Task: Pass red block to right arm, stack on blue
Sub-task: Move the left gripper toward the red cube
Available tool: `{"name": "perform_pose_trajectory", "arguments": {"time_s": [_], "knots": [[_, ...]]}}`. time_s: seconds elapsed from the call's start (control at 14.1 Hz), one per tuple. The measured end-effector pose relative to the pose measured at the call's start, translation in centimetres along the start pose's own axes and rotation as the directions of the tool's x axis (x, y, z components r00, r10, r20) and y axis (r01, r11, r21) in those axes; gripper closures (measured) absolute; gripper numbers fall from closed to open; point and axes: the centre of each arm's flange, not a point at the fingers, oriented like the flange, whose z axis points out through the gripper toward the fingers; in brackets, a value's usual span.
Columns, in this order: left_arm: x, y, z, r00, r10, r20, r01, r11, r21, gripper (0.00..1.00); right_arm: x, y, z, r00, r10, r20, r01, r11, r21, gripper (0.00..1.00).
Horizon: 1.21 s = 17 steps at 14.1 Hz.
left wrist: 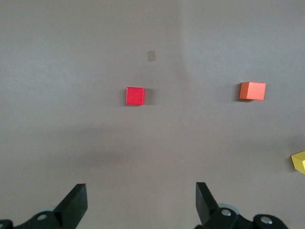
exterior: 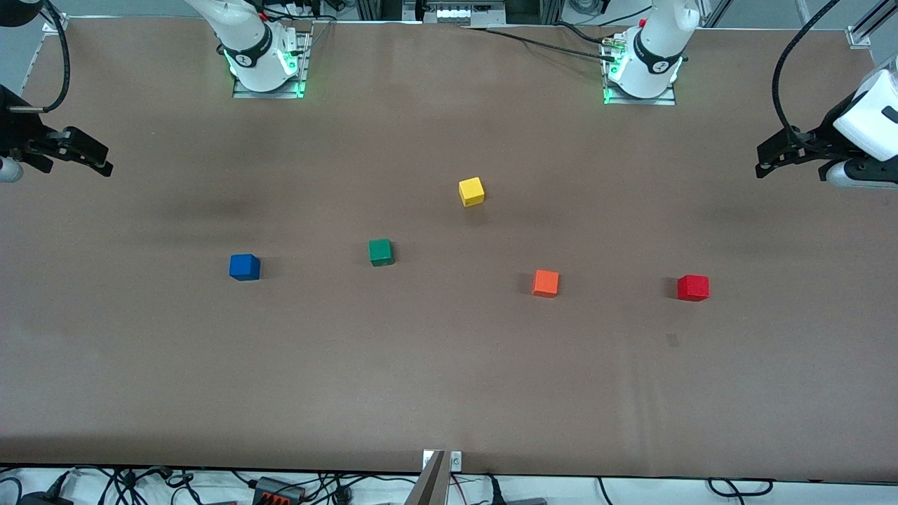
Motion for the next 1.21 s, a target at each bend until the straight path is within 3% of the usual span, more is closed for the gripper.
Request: {"name": "perform_pose_trajectory", "arguments": {"time_s": [0.92, 1.21], "knots": [[0.4, 0.0, -0.2, 1.0, 0.001, -0.007, -0.001, 1.0, 0.0, 0.0, 0.0, -0.1, 0.0, 1.0, -0.002, 0.003, 0.002, 1.0, 0.0, 0.0], [1.3, 0.1, 1.0, 1.0, 0.002, 0.018, -0.002, 1.0, 0.0, 0.0, 0.0, -1.2, 0.0, 1.0, -0.024, 0.002, 0.024, 1.0, 0.0, 0.0]]}}
